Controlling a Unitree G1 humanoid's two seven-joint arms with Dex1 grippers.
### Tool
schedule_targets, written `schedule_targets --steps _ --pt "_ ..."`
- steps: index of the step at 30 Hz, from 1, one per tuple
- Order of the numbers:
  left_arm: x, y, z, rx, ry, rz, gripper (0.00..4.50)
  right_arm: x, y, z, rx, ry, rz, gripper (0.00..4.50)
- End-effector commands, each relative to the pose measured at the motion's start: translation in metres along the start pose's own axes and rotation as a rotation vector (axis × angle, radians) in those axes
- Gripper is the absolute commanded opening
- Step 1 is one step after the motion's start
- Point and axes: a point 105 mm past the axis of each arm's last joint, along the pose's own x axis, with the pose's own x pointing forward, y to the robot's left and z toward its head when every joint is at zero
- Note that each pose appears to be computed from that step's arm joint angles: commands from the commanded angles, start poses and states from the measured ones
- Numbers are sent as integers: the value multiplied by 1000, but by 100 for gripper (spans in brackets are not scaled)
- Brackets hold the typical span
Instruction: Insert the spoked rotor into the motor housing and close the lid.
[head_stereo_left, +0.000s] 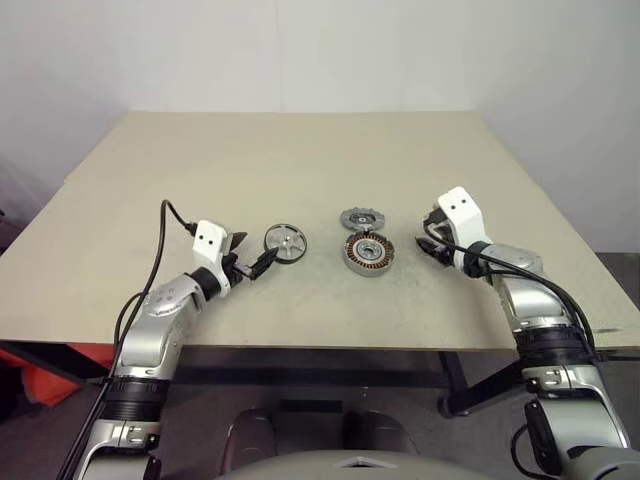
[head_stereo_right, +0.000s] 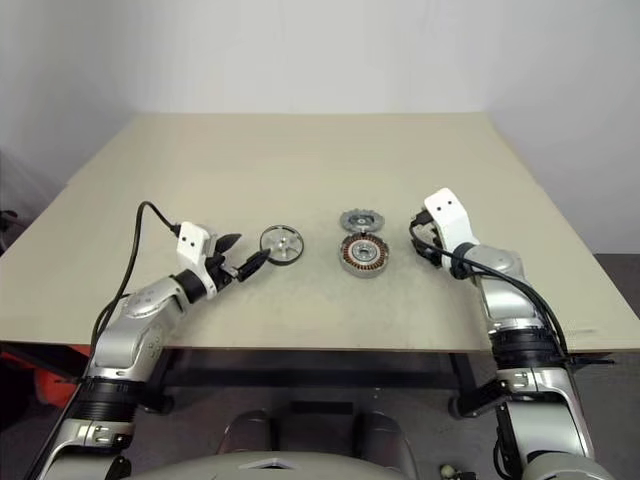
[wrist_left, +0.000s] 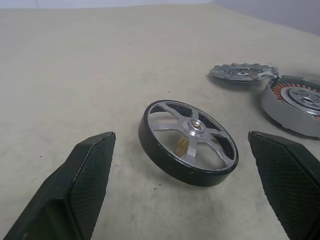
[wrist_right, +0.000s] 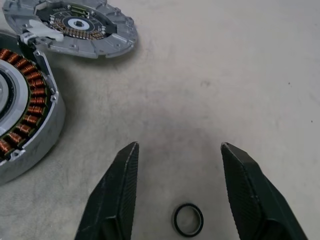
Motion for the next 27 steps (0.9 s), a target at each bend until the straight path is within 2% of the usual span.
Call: schedule_targets --steps 1,11,27 --pt "3 0 12 28 -31 -13 450 -10 -14 9 22 -32 -50 272" --pt "2 0 11 30 -21 -20 450 -24 -36 -18 109 61 -108 272" --pt "4 -1 9 34 -13 -26 450 -26 -25 -22 131 80 -58 272"
